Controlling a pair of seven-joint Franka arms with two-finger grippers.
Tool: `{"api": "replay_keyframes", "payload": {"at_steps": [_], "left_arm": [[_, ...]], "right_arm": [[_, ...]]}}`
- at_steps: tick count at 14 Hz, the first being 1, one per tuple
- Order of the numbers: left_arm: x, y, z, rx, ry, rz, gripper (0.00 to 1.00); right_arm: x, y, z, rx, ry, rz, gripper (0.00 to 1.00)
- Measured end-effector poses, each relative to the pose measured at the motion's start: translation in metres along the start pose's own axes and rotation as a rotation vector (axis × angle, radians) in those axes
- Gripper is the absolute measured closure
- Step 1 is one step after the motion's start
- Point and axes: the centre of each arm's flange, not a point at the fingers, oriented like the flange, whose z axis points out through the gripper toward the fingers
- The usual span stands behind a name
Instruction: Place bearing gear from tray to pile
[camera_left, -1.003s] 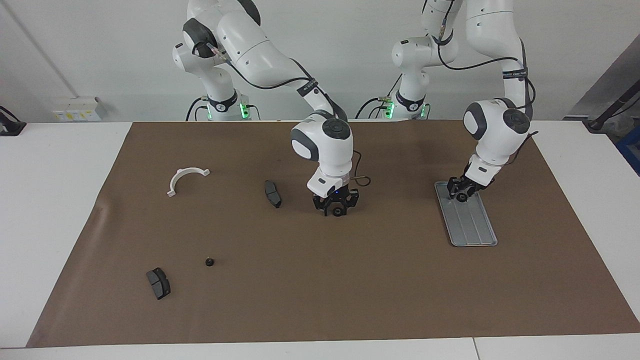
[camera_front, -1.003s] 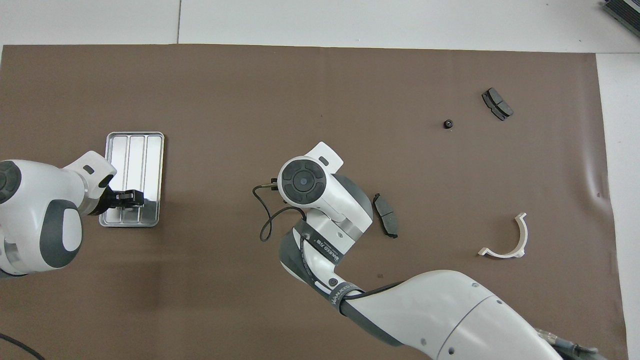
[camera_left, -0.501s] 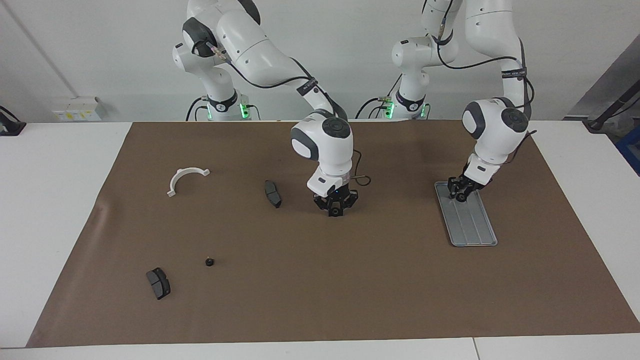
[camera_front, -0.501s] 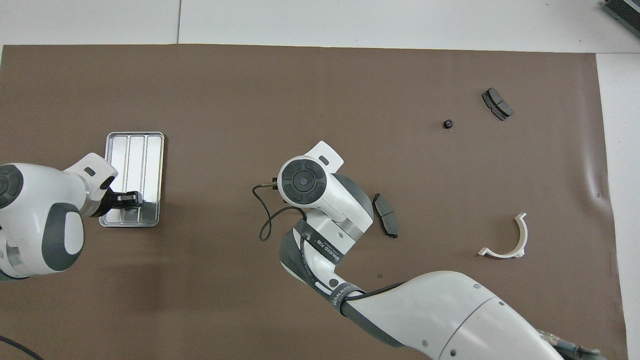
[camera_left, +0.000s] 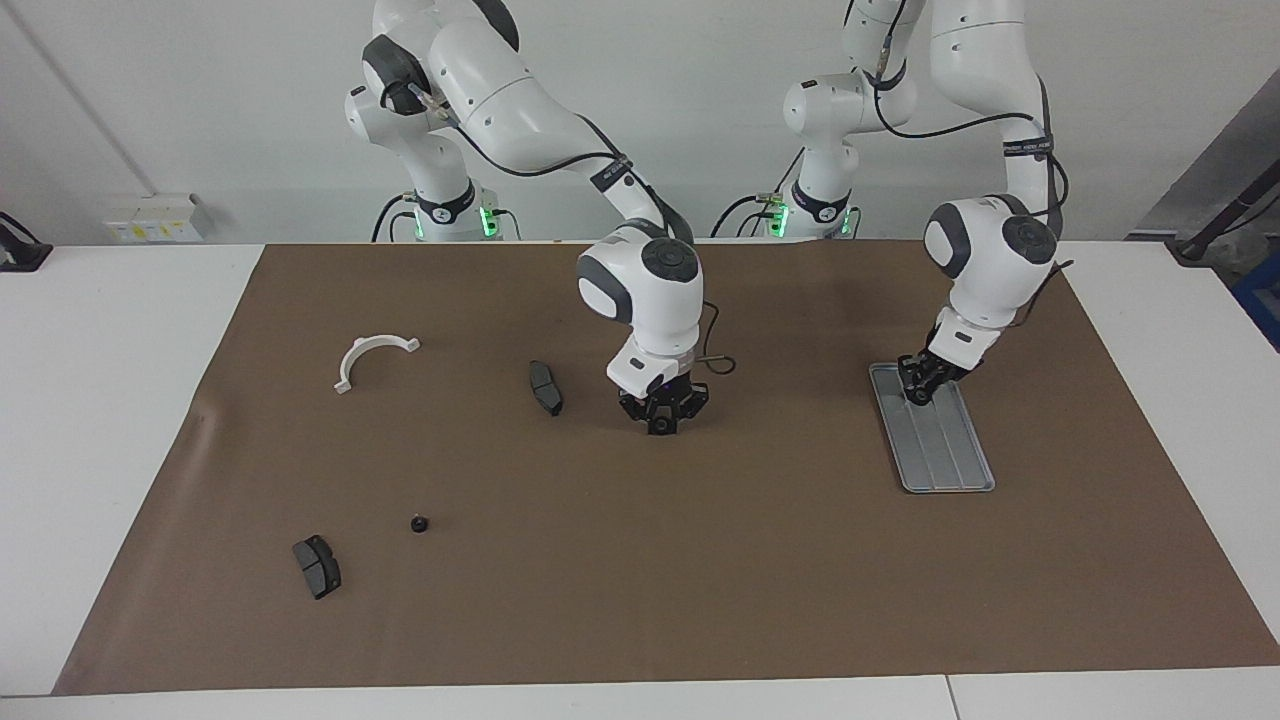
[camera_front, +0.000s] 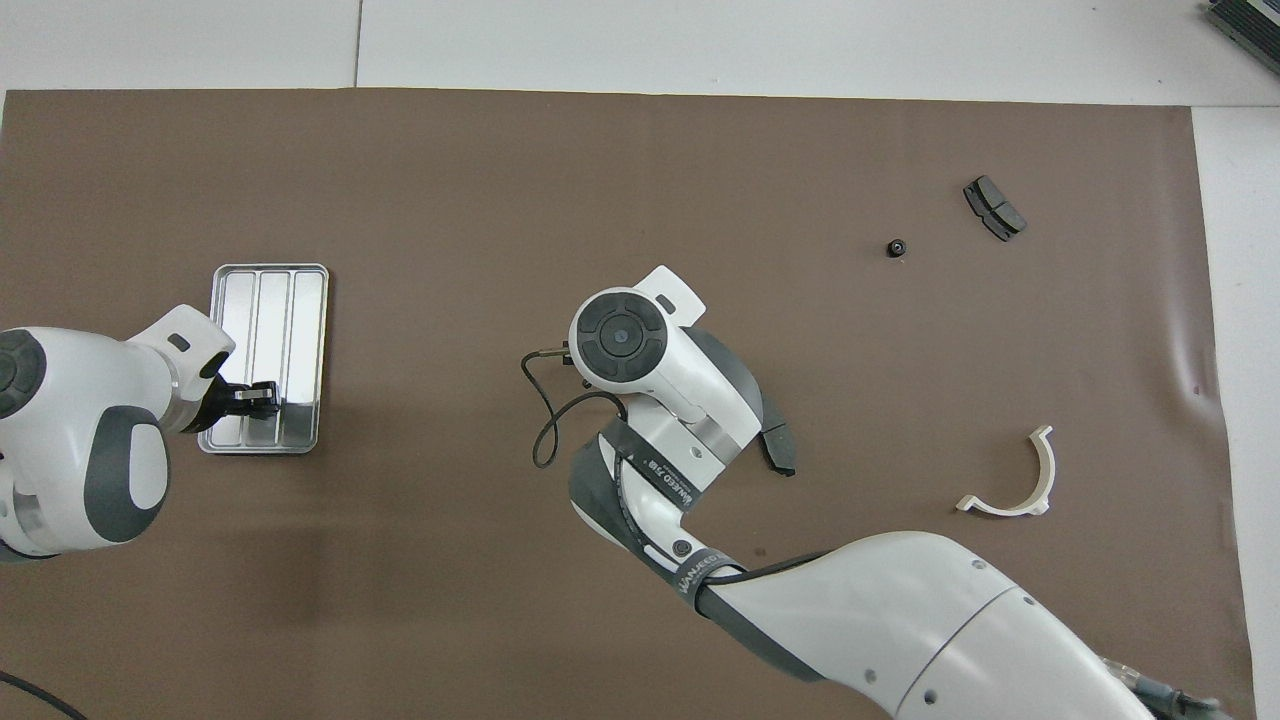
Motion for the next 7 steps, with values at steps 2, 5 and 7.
{"api": "replay_keyframes", "payload": {"at_steps": [2, 5, 7], "left_arm": [[0.0, 0.0, 0.0, 0.0, 0.005, 0.0, 0.65], [0.004, 0.002, -0.004, 0.0, 0.02, -0.01, 0.65], [0.017, 0.011, -0.02, -0.004, 0.051, -0.035, 0.65]], "right_arm": [[0.022, 0.033, -0.02, -0.029, -0.005, 0.014, 0.64], [0.056, 0.114, -0.069, -0.057, -0.03, -0.004, 0.64], [0.073, 0.181, -0.086, -0.071, -0.064, -0.06, 0.64]]}}
